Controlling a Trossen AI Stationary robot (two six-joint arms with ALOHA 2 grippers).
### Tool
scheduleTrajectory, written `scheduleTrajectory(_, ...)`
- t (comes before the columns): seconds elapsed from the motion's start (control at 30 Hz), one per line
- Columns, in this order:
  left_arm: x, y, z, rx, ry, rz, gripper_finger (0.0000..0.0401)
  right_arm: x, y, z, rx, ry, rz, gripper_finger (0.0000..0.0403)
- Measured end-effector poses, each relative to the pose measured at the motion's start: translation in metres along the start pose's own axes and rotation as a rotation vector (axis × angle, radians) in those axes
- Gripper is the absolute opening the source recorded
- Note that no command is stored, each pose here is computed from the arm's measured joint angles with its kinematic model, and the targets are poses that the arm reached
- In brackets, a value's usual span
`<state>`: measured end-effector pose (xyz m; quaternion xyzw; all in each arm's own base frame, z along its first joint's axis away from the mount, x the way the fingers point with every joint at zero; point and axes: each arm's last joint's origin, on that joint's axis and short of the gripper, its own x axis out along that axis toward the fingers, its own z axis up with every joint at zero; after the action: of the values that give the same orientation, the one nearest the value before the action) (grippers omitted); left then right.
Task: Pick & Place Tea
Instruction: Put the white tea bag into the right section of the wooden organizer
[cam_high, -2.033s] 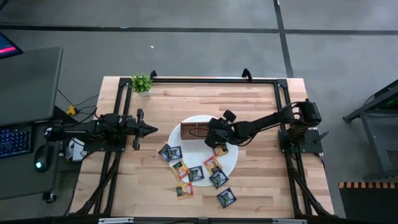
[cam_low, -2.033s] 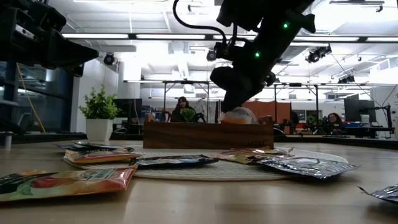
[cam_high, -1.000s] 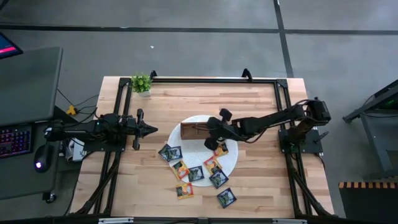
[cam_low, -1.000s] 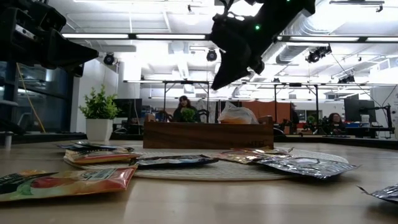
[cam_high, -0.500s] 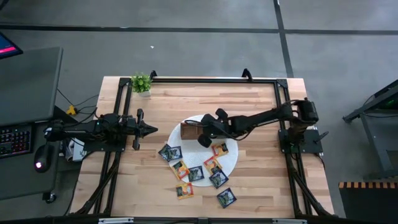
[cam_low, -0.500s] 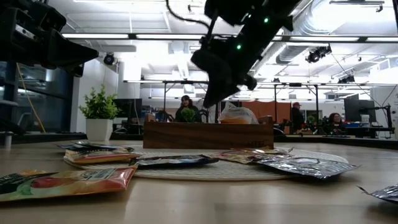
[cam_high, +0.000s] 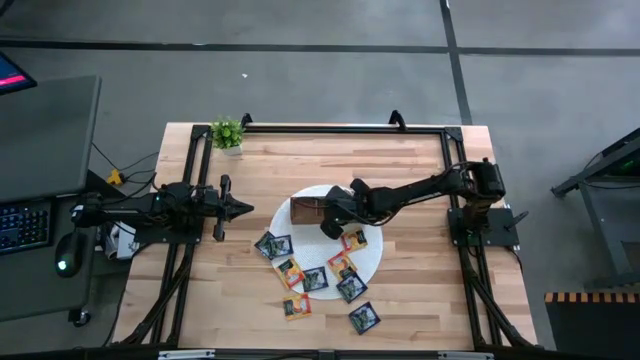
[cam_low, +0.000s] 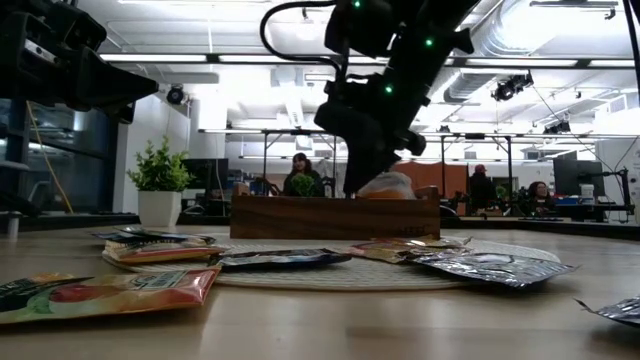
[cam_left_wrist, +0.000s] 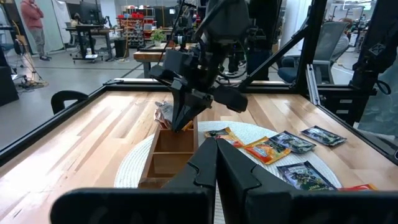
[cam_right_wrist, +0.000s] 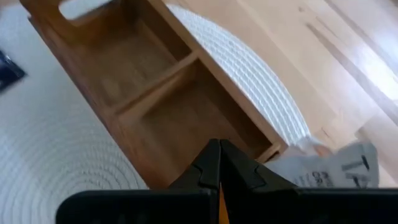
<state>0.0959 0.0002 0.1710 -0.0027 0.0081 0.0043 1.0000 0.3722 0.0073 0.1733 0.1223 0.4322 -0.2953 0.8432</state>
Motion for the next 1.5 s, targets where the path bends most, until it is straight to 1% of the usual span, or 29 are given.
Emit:
scheduleTrajectory(0.37, 0.0, 0.0, 0.0, 0.0, 0.0, 0.0, 0.0001, -0.001, 0.0, -0.004, -0.002, 0.027, -0.012, 0.0)
scheduleTrajectory(0.6, 0.0, 0.0, 0.0, 0.0, 0.0, -0.001, 0.0001, -0.001, 0.0, -0.004, -0.049, 0.028, -0.013, 0.0)
scheduleTrajectory(0.77, 0.0, 0.0, 0.0, 0.0, 0.001, -0.001, 0.0001, -0.004, -0.003, 0.003, -0.05, -0.014, -0.023, 0.0)
scheduleTrajectory(0.97, 0.0, 0.0, 0.0, 0.0, 0.0, 0.0, 0.0001, -0.017, -0.008, 0.021, -0.05, -0.064, -0.045, 0.0)
scheduleTrajectory(1.03, 0.0, 0.0, 0.0, 0.0, 0.0, 0.0, 0.0001, -0.026, -0.009, 0.025, -0.038, -0.042, -0.045, 0.0)
scheduleTrajectory(1.2, 0.0, 0.0, 0.0, 0.0, 0.0, 0.0, 0.0001, -0.05, -0.01, 0.03, -0.02, 0.089, -0.014, 0.0)
scheduleTrajectory(1.27, 0.0, 0.0, 0.0, 0.0, 0.0, 0.0, 0.0001, -0.058, -0.01, 0.031, -0.006, 0.139, 0.022, 0.0)
scheduleTrajectory(1.33, 0.0, 0.0, 0.0, 0.0, 0.0, 0.0, 0.0001, -0.062, -0.008, 0.03, -0.009, 0.18, 0.083, 0.0)
scheduleTrajectory(1.4, 0.0, 0.0, 0.0, 0.0, 0.0, 0.0, 0.0001, -0.063, -0.005, 0.027, -0.046, 0.217, 0.12, 0.0)
scheduleTrajectory(1.5, 0.0, 0.0, 0.0, 0.0, 0.0, 0.0, 0.0001, -0.063, -0.002, 0.018, -0.164, 0.254, 0.149, 0.0)
